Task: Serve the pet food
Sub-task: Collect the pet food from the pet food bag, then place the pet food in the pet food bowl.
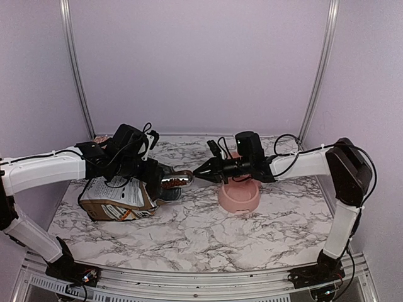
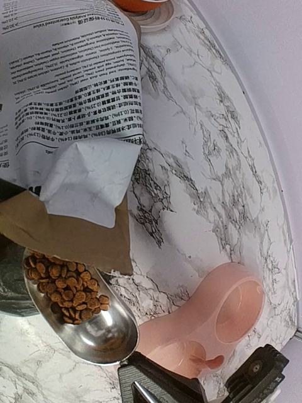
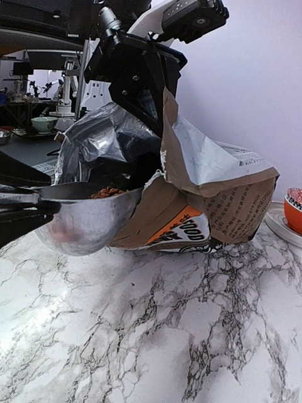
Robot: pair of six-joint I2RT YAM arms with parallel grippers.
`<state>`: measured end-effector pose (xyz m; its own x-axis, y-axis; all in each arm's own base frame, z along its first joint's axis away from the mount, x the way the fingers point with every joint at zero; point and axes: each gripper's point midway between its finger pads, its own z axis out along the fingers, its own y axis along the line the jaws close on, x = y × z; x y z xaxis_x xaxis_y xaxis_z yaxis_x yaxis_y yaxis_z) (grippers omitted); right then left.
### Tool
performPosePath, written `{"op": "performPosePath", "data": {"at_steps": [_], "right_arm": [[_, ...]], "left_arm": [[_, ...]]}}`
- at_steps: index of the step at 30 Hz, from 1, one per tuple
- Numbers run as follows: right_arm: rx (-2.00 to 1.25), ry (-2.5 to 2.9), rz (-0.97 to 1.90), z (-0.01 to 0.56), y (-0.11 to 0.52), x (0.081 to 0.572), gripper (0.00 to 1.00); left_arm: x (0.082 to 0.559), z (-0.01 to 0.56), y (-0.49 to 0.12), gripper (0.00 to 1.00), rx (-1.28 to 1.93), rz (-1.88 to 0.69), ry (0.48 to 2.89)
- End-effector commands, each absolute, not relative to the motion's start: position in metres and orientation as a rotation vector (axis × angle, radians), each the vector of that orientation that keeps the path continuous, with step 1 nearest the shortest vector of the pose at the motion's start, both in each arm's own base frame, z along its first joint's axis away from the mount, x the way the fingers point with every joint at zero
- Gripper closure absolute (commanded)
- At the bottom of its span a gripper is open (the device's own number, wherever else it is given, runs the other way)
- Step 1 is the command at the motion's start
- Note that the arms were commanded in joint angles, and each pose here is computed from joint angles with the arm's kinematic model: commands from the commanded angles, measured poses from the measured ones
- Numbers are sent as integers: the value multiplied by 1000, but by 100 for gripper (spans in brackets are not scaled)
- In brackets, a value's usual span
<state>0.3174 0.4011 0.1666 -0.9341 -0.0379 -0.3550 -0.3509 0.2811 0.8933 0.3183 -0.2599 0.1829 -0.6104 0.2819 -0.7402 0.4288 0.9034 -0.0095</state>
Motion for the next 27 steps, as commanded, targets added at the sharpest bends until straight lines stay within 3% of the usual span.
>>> {"op": "performPosePath", "data": {"at_steps": [1, 27], "right_arm": [[-384, 2242, 1606, 194, 395, 328, 100], [-566, 2093, 1934, 233, 397, 302, 100]], "left_arm": [[318, 196, -257, 100, 490, -269, 2232], [318, 207, -252, 100, 452, -307, 2213]]}}
